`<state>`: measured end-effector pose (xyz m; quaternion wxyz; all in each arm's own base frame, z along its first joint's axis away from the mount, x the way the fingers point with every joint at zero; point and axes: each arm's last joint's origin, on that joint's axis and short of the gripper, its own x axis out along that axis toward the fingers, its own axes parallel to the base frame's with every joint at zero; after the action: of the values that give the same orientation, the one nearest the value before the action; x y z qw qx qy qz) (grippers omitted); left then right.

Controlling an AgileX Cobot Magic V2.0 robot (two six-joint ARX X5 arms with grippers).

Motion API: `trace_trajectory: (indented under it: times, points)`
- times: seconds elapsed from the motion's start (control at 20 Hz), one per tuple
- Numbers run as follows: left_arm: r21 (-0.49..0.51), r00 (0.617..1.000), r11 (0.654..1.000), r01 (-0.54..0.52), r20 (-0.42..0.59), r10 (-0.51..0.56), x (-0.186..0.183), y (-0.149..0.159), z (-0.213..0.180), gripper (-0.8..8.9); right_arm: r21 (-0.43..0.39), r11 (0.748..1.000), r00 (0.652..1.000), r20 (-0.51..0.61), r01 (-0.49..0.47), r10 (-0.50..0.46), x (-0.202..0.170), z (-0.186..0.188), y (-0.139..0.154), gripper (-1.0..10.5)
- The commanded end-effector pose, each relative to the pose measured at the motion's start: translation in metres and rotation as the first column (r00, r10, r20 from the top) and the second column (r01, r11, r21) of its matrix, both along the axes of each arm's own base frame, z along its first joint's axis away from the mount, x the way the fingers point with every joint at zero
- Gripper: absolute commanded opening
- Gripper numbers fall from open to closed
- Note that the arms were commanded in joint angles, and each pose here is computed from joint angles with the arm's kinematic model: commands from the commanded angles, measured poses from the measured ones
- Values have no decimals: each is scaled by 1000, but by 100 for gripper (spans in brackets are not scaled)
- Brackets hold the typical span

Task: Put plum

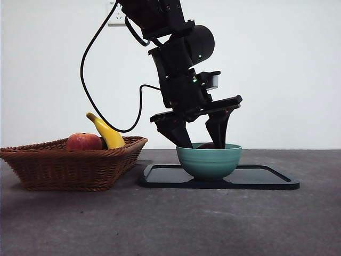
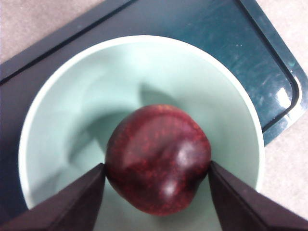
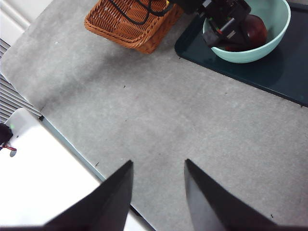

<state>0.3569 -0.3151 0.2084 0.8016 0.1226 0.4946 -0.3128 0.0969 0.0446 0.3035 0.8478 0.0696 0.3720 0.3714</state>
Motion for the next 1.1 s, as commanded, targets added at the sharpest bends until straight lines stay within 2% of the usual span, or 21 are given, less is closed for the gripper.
trace_trajectory:
  times: [0.05, 0.55, 0.9, 1.1]
  points:
    - [8, 1000, 1000, 22, 1, -22, 1, -9, -5, 295, 2, 1000, 1000, 18, -12, 12, 1, 3, 1, 171]
    - [-24, 999, 999, 23, 38, -22, 4, -11, 7, 276, 1, 1000, 1000, 18, -12, 12, 1, 3, 1, 171]
    - [-74, 993, 997, 30, 115, -21, 5, -4, 70, 276, 1, 1000, 1000, 18, -12, 12, 1, 3, 1, 171]
    - [-134, 982, 991, 9, 186, 16, 0, 18, 120, 276, -4, 1000, 1000, 20, -7, 7, 1, 2, 1, 171]
